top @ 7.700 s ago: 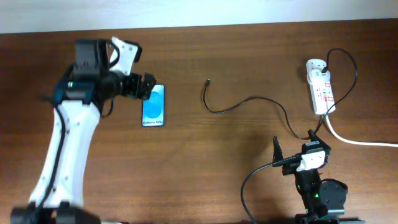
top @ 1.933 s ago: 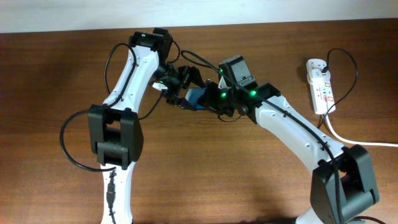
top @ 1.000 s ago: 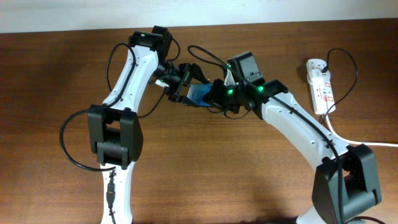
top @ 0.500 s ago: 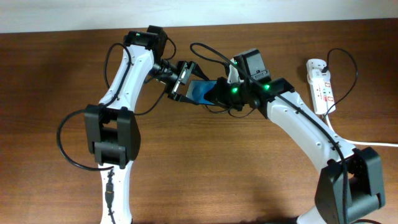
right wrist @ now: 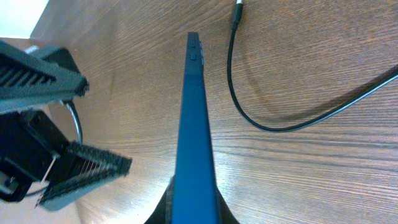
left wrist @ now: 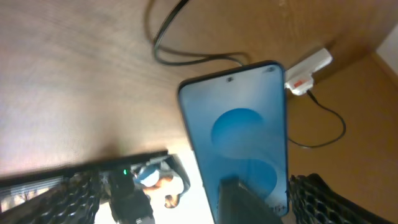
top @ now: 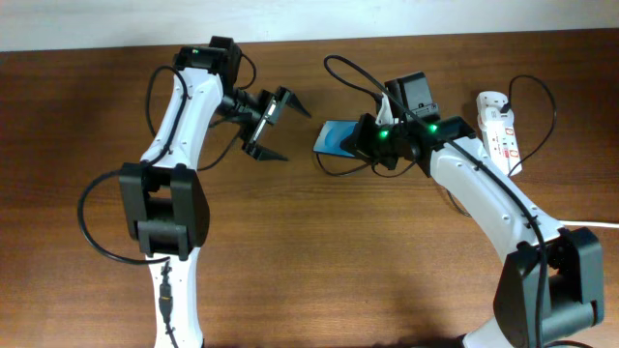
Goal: Plug charger to phone and switch on socket
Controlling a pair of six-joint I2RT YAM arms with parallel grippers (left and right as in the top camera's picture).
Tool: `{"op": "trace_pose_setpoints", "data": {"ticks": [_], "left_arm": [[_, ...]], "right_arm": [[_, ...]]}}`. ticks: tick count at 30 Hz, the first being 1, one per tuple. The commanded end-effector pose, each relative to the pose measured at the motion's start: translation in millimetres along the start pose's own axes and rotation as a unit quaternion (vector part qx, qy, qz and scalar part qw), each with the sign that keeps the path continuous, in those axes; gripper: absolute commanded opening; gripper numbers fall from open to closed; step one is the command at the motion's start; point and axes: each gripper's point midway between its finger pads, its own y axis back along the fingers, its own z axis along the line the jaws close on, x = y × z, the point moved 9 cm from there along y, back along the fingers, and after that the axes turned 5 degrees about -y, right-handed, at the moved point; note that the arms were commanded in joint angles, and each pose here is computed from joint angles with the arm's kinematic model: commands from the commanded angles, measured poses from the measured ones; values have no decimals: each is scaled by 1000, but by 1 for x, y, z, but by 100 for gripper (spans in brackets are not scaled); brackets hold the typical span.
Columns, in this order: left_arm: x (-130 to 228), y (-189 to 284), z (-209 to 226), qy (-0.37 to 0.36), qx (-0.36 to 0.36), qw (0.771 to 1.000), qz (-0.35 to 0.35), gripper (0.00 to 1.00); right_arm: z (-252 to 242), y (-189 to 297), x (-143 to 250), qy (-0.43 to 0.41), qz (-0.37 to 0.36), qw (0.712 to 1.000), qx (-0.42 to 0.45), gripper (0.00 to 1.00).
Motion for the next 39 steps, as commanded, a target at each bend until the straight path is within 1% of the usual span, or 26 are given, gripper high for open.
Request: {"op": "trace_pose_setpoints", "data": {"ticks": [1,2,3,4,5,6,7,8,10,11,12,14,16,18,24,28,29,30,31,32,33,39], "left_arm": [[4,6,-24,-178,77,981,11,98],[6,9,-34,-247,122,961,23,96],[10,14,-46,-327,182,926,42,96],[12,18,-54,-361,218,905,54,95],[13,20,-57,-373,232,897,59,96],[14,23,-62,-395,251,882,63,96],[13,24,-62,-399,253,879,61,96],[13,25,-62,-399,254,879,61,98],[12,25,-62,-399,251,880,57,91],[10,24,-61,-398,243,883,48,97],[9,23,-61,-398,239,885,44,99],[8,23,-61,-396,235,887,40,99],[7,22,-61,-389,228,892,34,100],[4,22,-61,-366,218,904,27,100],[0,24,-68,-325,223,919,23,98],[0,24,-69,-280,223,933,33,96],[1,25,-69,-265,223,938,38,91],[1,25,-69,-248,222,942,42,83],[1,24,-69,-235,220,946,44,72],[1,23,-69,-225,220,948,47,65],[2,23,-70,-218,219,950,49,61],[4,21,-71,-217,219,950,55,54]], "right_arm": [[9,15,-7,6,-5,999,-43,4],[12,19,-11,9,-7,998,-63,4],[17,28,-18,10,-22,996,-89,4],[22,36,-24,1,-42,993,-108,4],[28,44,-29,-3,-60,990,-126,4],[37,54,-35,-11,-87,985,-150,4],[44,61,-39,-21,-114,980,-164,4],[46,66,-43,-44,-137,975,-166,4],[43,68,-50,-104,-170,967,-157,4],[42,68,-51,-132,-177,963,-156,4],[41,68,-52,-156,-179,958,-158,4],[47,65,-48,-221,-171,945,-172,4],[53,62,-45,-256,-173,934,-182,4],[60,57,-39,-259,-186,931,-179,4],[84,37,-5,-284,-211,920,-168,4],[91,32,6,-277,-220,921,-164,4],[91,31,7,-276,-221,921,-164,4],[92,31,8,-275,-225,920,-163,4],[92,31,8,-275,-225,921,-163,4],[93,30,9,-274,-224,921,-163,4],[93,30,10,-273,-223,921,-163,4],[100,22,19,-274,-215,922,-168,4]]}}
